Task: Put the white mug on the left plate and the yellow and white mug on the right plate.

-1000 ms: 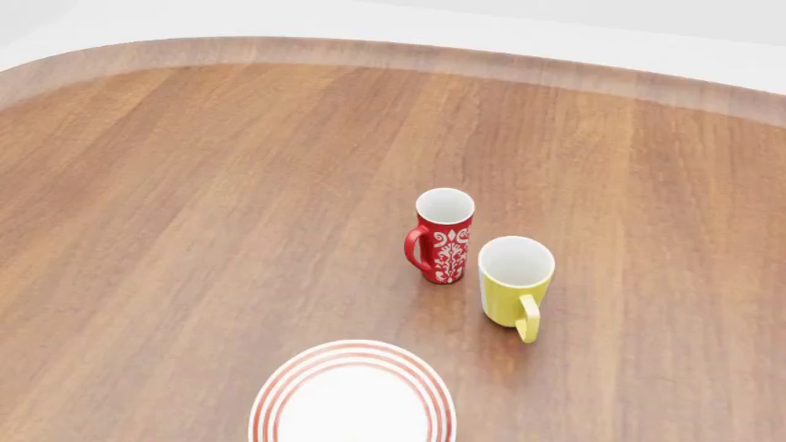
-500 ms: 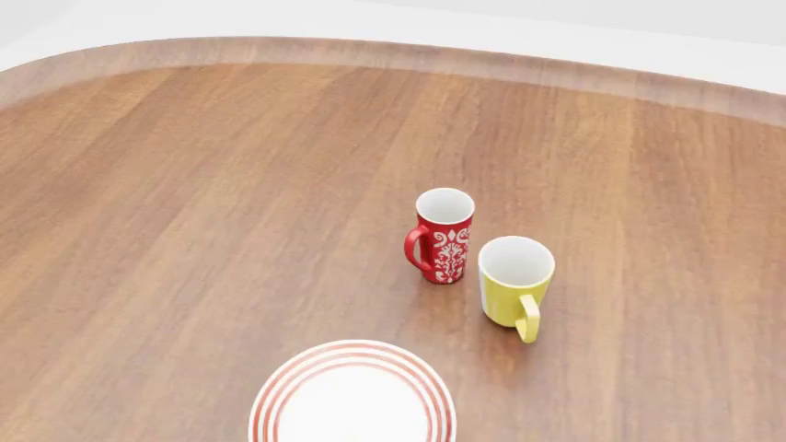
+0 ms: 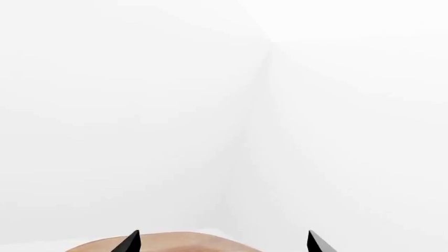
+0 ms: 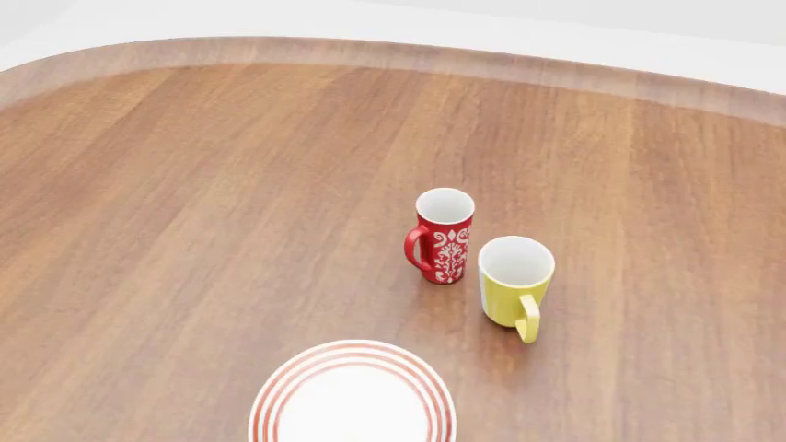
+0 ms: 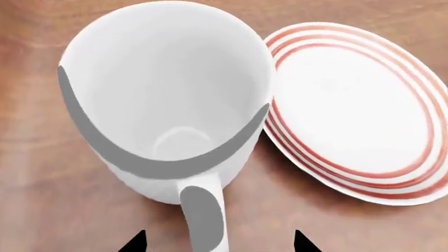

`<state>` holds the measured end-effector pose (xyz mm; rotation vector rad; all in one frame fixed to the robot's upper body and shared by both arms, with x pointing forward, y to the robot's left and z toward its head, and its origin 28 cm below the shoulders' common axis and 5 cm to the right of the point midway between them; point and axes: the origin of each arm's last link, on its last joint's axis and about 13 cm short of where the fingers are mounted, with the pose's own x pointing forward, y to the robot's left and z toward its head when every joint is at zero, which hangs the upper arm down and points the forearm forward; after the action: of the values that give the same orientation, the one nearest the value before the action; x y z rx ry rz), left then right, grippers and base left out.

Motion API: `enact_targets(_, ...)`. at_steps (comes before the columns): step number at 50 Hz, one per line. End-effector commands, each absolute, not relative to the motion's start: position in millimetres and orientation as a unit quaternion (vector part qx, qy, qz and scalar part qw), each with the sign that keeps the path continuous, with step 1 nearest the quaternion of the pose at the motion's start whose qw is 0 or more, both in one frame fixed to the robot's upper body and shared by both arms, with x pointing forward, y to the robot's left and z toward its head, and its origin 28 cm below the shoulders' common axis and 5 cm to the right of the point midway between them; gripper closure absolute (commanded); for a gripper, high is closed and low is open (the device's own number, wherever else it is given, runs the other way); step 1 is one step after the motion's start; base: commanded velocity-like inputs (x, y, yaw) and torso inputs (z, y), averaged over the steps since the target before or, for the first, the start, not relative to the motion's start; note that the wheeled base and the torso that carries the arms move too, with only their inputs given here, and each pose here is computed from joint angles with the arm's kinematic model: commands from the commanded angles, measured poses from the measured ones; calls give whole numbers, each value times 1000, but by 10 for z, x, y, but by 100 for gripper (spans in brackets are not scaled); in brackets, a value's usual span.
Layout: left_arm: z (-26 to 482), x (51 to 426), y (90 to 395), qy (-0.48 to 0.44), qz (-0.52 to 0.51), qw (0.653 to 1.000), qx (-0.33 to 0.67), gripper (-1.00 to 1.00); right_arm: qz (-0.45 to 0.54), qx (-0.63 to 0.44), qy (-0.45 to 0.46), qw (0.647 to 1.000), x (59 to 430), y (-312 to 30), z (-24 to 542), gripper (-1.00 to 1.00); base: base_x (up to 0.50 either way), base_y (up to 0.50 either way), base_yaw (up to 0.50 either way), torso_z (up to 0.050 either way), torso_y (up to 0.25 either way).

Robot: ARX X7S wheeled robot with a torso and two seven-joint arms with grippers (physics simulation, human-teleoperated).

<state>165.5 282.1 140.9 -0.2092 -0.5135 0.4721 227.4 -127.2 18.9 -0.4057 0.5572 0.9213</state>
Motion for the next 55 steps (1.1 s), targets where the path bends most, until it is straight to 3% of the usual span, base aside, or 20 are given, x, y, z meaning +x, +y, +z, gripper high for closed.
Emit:
enact_targets(1,1412,1659,2820,-252,233,934,-103,-100,439,-194,268,835,2280,-1278,155,-100,0,0,0,0,0)
enact_targets(6,1413,1660,2821,-252,234,933,-104,-100,439,-192,267,836,2274,-1291,150,-100,0,0,0,0,0)
enact_targets(7,1411,1660,2821,-252,234,933,-104,-100,440,-189,266,836,2266,-1287,164,100,0,0,0,0,0)
enact_targets(15,1410,1661,2827,-251,234,933,-104,-100,450,-195,256,833,2241,-1262,214,100,0,0,0,0,0)
enact_targets(35,1399,1681,2831,-251,233,934,-102,-100,419,-201,128,876,2170,-1224,771,100,0,0,0,0,0)
enact_targets(43,1405,1678,2834,-252,233,933,-103,-100,359,-144,98,917,2353,-1267,830,100,0,0,0,0,0)
enact_targets(55,1399,1679,2841,-251,232,934,-103,-100,294,-78,119,945,2666,-1268,803,100,0,0,0,0,0)
